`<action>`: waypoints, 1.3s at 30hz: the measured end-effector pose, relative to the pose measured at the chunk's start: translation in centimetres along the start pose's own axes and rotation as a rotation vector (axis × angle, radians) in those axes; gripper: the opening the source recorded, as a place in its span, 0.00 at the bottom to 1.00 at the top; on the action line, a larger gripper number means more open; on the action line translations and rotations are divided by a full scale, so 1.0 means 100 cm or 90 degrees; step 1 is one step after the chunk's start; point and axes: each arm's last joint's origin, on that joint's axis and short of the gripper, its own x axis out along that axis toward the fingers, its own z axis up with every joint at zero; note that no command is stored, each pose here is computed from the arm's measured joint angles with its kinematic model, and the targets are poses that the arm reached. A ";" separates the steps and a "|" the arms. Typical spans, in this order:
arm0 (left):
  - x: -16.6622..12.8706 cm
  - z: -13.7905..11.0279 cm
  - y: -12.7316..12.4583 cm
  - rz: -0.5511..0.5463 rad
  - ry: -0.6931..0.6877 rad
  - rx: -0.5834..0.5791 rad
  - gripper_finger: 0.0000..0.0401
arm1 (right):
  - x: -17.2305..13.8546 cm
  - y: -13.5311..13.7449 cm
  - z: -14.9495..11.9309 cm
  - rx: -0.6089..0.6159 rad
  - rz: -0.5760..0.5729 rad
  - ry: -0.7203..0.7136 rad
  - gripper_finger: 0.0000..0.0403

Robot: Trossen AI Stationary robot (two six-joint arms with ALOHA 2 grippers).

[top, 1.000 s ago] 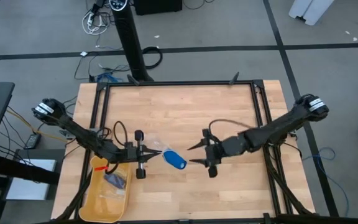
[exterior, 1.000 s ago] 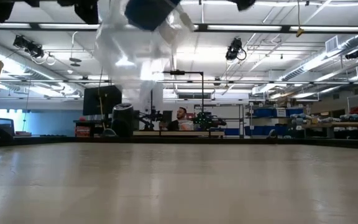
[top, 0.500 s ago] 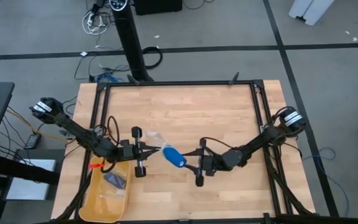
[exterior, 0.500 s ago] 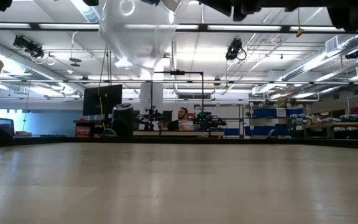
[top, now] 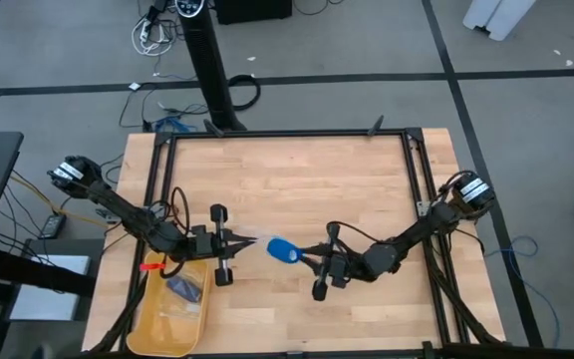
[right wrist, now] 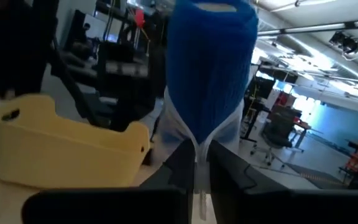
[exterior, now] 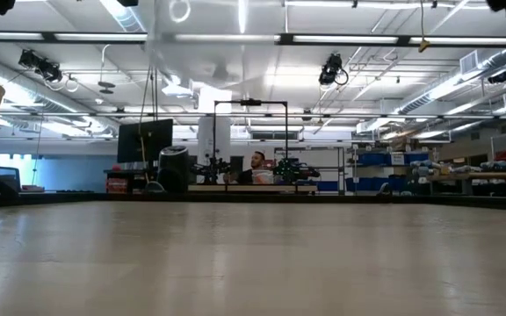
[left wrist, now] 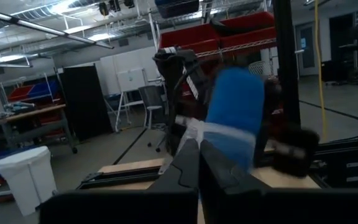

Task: Roll bandage
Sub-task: Put the rolled blue bandage into the transparent zip bag, then close the transparent zip bag

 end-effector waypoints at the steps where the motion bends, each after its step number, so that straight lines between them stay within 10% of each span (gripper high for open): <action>1: 0.000 -0.001 0.000 -0.001 0.004 0.002 0.00 | -0.001 -0.002 0.004 0.003 0.000 -0.004 0.09; 20: 0.003 -0.015 -0.004 -0.005 0.050 -0.012 0.00 | 0.012 -0.021 0.017 0.018 0.061 0.097 0.07; 31: 0.001 -0.012 -0.005 0.024 0.055 0.004 0.00 | -0.026 -0.030 0.050 0.012 0.069 0.185 0.23; 39: 0.000 -0.007 -0.004 0.019 0.029 0.000 0.00 | -0.051 -0.029 0.015 0.104 0.097 0.120 0.25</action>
